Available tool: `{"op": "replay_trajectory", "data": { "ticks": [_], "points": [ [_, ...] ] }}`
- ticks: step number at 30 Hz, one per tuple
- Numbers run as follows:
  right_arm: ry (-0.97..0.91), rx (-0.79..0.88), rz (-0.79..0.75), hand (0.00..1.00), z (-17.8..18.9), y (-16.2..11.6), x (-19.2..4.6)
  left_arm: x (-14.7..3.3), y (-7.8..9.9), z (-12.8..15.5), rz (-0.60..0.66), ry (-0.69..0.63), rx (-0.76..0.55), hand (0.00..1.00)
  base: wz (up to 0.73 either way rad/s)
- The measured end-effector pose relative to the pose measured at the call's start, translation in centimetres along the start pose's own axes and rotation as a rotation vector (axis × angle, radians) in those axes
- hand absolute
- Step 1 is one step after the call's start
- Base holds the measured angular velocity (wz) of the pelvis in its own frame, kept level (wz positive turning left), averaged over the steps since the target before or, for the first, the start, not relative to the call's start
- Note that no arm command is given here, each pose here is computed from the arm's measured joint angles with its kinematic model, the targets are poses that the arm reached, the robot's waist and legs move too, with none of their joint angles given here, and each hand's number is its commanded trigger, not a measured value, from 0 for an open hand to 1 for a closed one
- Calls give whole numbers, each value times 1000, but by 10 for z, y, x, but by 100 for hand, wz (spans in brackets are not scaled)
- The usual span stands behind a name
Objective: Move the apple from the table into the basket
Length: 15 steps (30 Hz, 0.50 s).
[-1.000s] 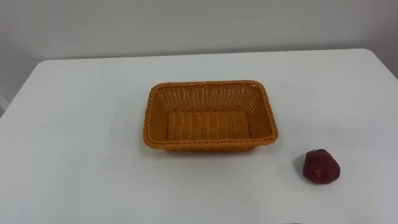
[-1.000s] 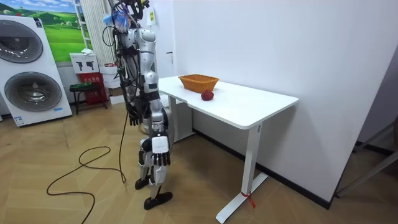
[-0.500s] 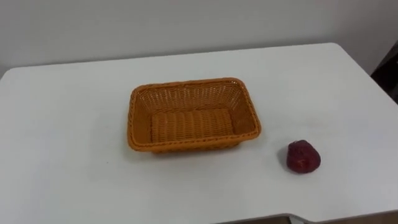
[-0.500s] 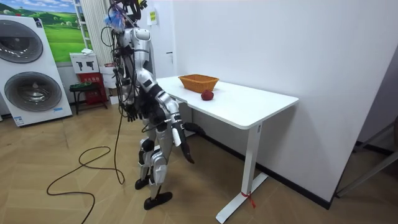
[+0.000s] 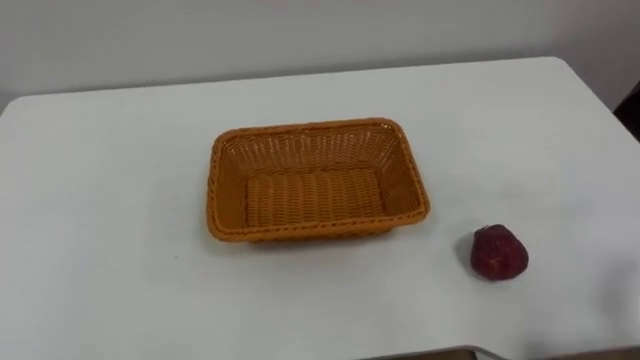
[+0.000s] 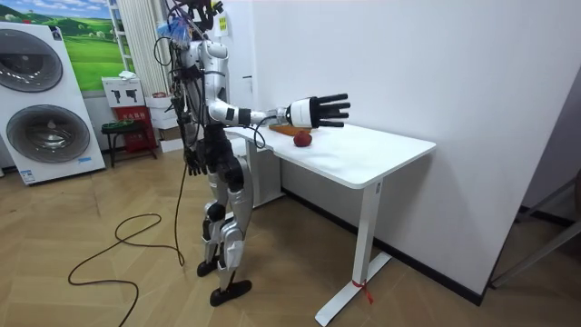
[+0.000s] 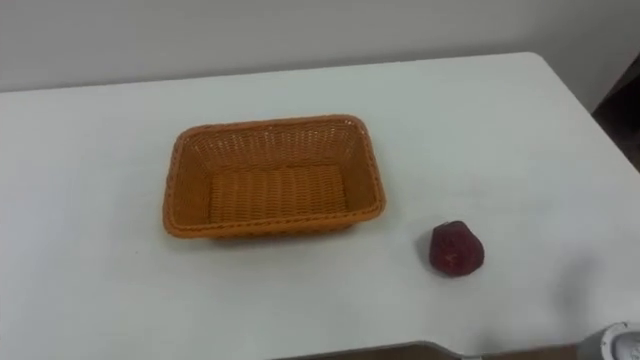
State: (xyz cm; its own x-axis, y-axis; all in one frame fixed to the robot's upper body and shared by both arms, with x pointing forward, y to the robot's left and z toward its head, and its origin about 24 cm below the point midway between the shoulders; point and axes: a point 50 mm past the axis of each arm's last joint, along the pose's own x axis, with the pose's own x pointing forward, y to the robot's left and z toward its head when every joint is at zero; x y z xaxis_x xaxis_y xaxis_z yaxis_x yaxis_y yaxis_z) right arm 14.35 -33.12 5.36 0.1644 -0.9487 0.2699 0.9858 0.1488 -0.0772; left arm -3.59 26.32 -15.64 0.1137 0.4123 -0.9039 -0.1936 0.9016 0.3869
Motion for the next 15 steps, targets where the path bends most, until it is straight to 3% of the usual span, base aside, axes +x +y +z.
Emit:
{"op": "replay_trajectory", "data": {
  "ticks": [2,12,15],
  "points": [
    [-63,-16,101,0,5,11,-8,1,-1,3,-10,-9,10,0,0],
    [-20,-9,560,0,0,49,-60,4,-13,16,-63,-29,61,0,0],
    [-15,-6,634,0,0,53,-68,4,-15,21,-73,-42,68,0,3]
  ]
}}
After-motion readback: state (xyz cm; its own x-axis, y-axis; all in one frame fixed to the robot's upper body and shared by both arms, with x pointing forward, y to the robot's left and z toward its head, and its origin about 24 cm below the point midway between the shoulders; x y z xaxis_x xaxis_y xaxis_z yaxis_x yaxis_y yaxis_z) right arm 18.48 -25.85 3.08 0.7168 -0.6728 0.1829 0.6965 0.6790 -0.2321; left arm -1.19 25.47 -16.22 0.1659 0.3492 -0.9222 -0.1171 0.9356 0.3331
